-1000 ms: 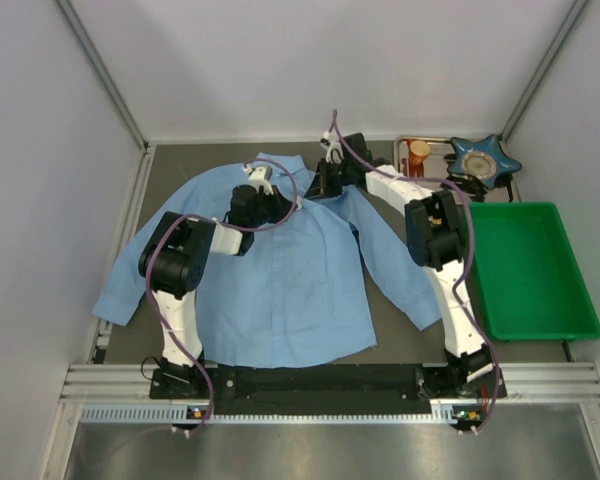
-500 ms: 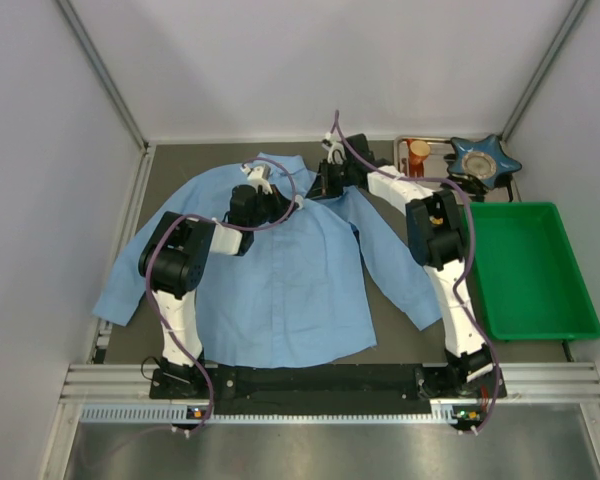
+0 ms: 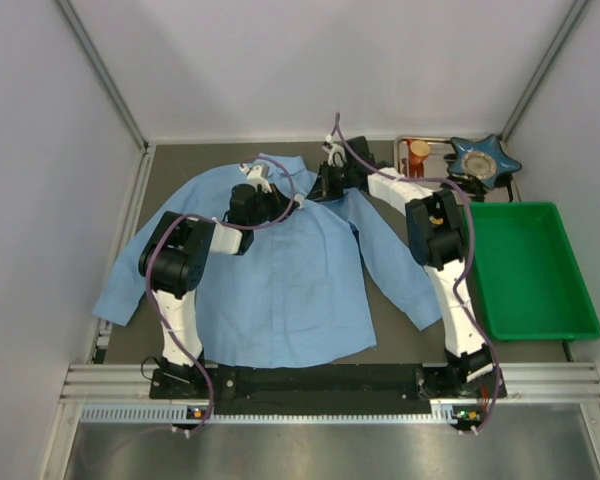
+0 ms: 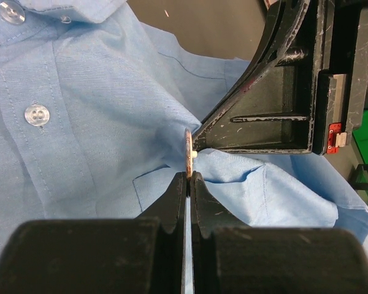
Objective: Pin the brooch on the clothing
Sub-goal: Pin the brooch to the clothes.
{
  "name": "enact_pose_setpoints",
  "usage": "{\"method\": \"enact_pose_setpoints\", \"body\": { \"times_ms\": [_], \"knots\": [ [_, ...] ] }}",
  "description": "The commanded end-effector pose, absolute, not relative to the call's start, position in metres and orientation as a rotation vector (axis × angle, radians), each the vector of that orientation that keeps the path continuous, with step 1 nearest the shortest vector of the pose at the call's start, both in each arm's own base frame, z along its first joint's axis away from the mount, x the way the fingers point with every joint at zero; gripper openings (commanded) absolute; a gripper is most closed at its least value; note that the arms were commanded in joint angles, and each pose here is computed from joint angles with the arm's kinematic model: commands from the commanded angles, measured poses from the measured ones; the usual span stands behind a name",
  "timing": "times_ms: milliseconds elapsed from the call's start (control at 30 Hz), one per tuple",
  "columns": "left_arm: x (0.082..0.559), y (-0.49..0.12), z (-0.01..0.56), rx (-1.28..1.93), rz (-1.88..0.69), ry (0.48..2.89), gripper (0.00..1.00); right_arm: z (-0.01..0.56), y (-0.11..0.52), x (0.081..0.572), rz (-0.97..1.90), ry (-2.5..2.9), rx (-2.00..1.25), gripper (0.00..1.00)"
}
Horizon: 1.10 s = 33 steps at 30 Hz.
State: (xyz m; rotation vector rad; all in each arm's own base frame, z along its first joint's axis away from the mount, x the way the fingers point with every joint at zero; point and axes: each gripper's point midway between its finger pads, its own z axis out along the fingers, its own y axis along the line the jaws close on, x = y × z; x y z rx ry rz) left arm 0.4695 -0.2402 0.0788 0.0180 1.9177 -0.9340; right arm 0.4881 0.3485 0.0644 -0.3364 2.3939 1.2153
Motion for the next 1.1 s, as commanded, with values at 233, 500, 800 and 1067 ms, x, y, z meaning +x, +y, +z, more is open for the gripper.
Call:
{"method": "enact_pose_setpoints", "body": {
  "times_ms": [233,500,800,1067],
  "knots": [
    [0.482,-0.252,0.14,0.081,-1.005,1.719,0.0,0.099,0.349,0.493,1.203,2.308,-0.384,0.0],
    [0.473,-0.261,0.15,0.096,-1.099,1.697,0.0,0.109,0.334,0.496,1.119,2.243,-0.486,0.0],
    [0.47,-0.263,0.15,0.132,-1.135,1.708,0.0,0.141,0.32,0.489,1.124,2.119,-0.653,0.39],
    [0.468,-0.264,0.146,0.188,-1.176,1.712,0.0,0.157,0.293,0.485,1.15,2.009,-0.784,0.55]
  ]
}}
